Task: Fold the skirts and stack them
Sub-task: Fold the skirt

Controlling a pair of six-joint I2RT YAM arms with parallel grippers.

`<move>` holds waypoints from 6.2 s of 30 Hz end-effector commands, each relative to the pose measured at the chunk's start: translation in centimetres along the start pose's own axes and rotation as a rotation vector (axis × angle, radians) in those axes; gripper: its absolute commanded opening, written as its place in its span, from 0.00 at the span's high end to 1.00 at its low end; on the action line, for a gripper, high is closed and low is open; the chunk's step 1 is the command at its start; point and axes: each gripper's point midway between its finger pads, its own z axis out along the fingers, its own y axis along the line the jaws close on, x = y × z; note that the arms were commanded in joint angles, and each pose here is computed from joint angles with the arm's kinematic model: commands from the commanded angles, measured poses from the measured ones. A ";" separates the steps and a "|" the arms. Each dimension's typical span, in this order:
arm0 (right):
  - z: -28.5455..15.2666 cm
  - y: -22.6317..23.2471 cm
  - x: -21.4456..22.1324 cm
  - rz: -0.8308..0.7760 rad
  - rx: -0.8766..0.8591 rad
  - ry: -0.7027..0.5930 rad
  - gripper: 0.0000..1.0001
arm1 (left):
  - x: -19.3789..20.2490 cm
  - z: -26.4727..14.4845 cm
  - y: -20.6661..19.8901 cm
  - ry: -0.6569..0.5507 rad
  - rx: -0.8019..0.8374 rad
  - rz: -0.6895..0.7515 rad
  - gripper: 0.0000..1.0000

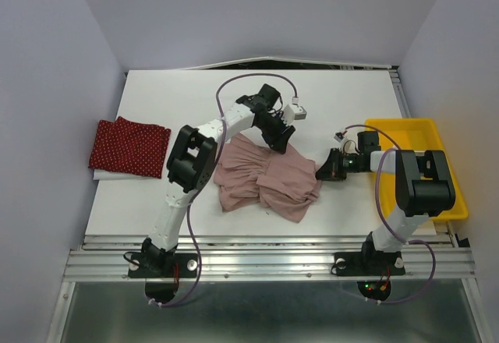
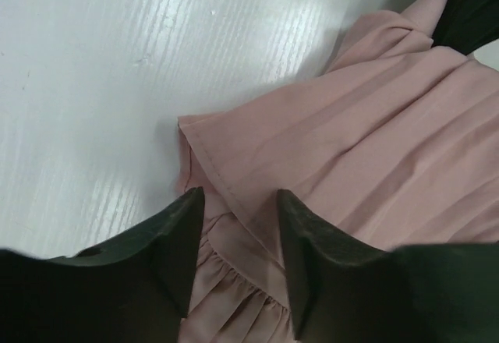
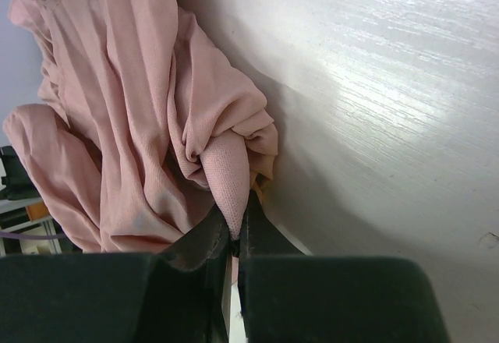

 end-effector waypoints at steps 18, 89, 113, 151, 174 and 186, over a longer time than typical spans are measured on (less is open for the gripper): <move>-0.3 -0.3 -0.2 -0.041 0.022 -0.019 0.99 | 0.9 -9.0 -9.8 -0.092 0.175 0.050 1.00; -2.6 14.6 3.5 -0.152 -0.030 0.251 0.23 | 0.7 -5.6 6.1 -0.082 -0.238 0.157 0.65; 5.4 18.0 -20.5 -0.713 -0.100 -0.278 0.38 | 7.7 -12.9 -13.4 -0.144 -0.462 0.710 0.47; 16.0 9.6 -15.1 -0.653 -0.038 -0.094 0.48 | 13.6 -4.6 -15.0 0.086 -0.246 0.973 0.47; 16.3 7.5 -12.2 -0.689 -0.016 -0.005 0.64 | 9.2 -7.1 -14.4 -0.044 -0.348 0.916 1.00; 12.1 10.3 -5.7 -0.733 -0.109 0.166 0.66 | 13.4 -9.3 -20.3 -0.024 -0.033 0.853 1.00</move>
